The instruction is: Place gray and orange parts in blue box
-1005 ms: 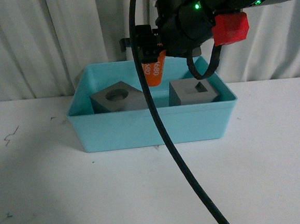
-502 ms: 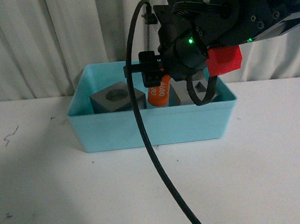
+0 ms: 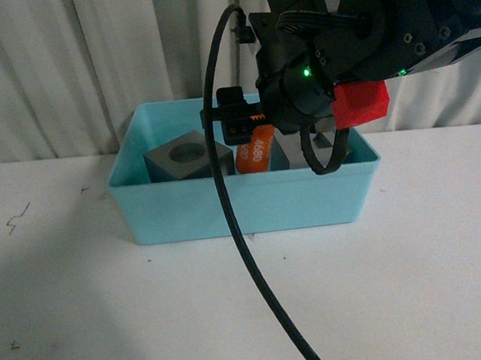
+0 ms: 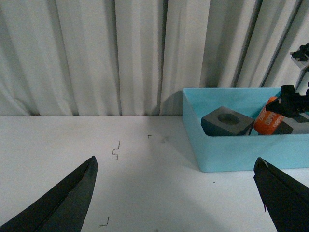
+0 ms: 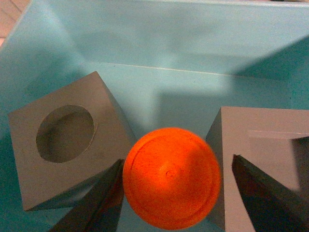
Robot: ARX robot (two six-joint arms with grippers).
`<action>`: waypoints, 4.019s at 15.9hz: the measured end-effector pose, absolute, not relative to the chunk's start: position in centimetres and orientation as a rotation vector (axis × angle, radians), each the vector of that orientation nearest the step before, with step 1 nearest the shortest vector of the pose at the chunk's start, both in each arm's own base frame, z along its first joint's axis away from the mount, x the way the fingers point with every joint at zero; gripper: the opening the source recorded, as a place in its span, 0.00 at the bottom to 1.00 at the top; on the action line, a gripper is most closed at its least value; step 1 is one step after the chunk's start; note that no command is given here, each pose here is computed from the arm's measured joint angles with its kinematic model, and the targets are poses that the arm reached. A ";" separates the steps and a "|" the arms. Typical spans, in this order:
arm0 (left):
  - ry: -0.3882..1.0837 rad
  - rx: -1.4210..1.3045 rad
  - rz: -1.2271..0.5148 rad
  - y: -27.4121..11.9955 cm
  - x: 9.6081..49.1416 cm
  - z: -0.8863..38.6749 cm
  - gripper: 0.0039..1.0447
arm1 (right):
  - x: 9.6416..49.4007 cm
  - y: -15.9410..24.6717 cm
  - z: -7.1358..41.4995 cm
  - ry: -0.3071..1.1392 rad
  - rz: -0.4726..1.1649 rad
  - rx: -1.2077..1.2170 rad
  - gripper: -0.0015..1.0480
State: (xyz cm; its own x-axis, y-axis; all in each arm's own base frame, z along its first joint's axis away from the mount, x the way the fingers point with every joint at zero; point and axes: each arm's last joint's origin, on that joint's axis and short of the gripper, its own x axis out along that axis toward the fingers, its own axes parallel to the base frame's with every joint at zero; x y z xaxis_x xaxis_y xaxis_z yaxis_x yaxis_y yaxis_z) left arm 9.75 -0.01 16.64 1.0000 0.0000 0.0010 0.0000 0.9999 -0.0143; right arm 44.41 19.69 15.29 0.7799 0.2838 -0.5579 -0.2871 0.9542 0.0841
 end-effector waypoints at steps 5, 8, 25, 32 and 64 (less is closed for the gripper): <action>-0.001 -0.014 0.000 0.0 9.7 16.6 0.94 | 43.7 19.2 16.5 0.517 0.297 0.046 0.93; -0.001 -0.014 0.000 0.0 9.7 16.6 0.94 | 41.2 17.3 22.2 0.338 0.283 0.118 0.94; -0.001 -0.014 0.000 0.0 9.7 16.6 0.94 | 9.7 8.1 18.6 0.514 -0.040 0.287 0.94; -0.001 -0.014 0.000 0.0 9.7 16.6 0.94 | 9.8 7.3 18.8 0.494 -0.099 0.317 0.94; -0.001 -0.014 0.000 0.0 9.7 16.6 0.94 | 9.7 0.0 16.7 -0.006 -0.002 0.006 0.39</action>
State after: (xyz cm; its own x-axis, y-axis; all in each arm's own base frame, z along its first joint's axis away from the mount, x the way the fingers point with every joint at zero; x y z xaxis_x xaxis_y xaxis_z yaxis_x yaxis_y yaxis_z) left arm 9.75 -0.01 16.63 1.0000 -0.0004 0.0006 0.0004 0.9999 -0.0143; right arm 9.72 -0.01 16.70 1.0000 -0.0015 0.0055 0.0015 1.0000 0.0055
